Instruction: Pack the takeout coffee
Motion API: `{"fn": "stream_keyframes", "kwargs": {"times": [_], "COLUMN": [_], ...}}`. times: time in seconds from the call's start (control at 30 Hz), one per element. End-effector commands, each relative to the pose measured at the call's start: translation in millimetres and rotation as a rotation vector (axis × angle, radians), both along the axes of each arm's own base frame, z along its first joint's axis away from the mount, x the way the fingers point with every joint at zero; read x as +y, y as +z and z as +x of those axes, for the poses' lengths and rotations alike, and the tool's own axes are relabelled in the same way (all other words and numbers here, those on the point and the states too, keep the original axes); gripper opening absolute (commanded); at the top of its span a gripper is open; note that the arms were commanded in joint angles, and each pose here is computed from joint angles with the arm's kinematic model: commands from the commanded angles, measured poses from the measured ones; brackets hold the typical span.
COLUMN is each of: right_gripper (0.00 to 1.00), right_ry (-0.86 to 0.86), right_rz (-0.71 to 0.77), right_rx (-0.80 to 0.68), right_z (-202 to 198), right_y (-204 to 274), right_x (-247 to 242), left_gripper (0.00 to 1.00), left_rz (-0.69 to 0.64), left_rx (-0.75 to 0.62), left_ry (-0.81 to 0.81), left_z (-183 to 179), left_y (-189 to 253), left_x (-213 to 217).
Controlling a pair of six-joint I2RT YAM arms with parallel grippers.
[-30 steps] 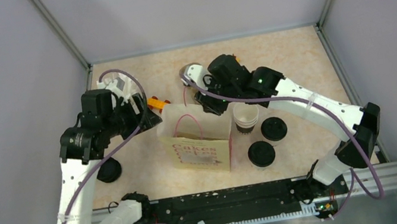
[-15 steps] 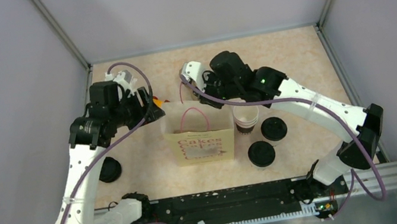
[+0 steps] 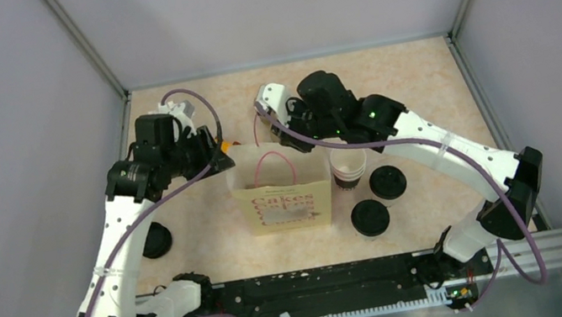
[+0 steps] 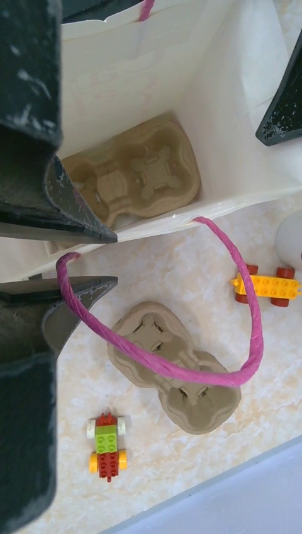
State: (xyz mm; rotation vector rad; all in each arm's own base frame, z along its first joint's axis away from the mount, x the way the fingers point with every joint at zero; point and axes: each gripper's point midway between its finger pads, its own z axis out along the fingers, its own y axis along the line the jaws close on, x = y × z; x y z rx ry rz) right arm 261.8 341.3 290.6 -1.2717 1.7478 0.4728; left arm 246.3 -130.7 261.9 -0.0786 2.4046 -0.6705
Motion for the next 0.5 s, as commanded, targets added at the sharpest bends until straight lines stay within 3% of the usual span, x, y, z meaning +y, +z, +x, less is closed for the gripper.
{"fn": "stream_keyframes", "kwargs": {"times": [0.0,0.17,0.33,0.47], "right_gripper": [0.29,0.49,0.63,0.71], "right_ry": [-0.045,-0.100,-0.171,-0.265], "right_rz": [0.099,0.170,0.284,0.404], "right_rx": [-0.028,0.019,0.094,0.164], "right_z": [2.7,-5.7,-24.3,-34.9], "right_y": [31.2,46.4,70.4,87.8], "right_x": [-1.6,-8.9,-24.6,-39.5], "left_gripper": [0.47,0.21,0.00,0.00], "left_rz": [-0.049,-0.064,-0.063,-0.056], "left_rx": [-0.056,-0.062,-0.064,-0.071], "left_ry": [-0.038,-0.050,-0.062,-0.054], "left_z": [4.7,1.0,-0.4,0.9], "left_y": [12.2,19.9,27.5,31.9], "left_x": [-8.7,-10.9,-11.4,-9.8]}}
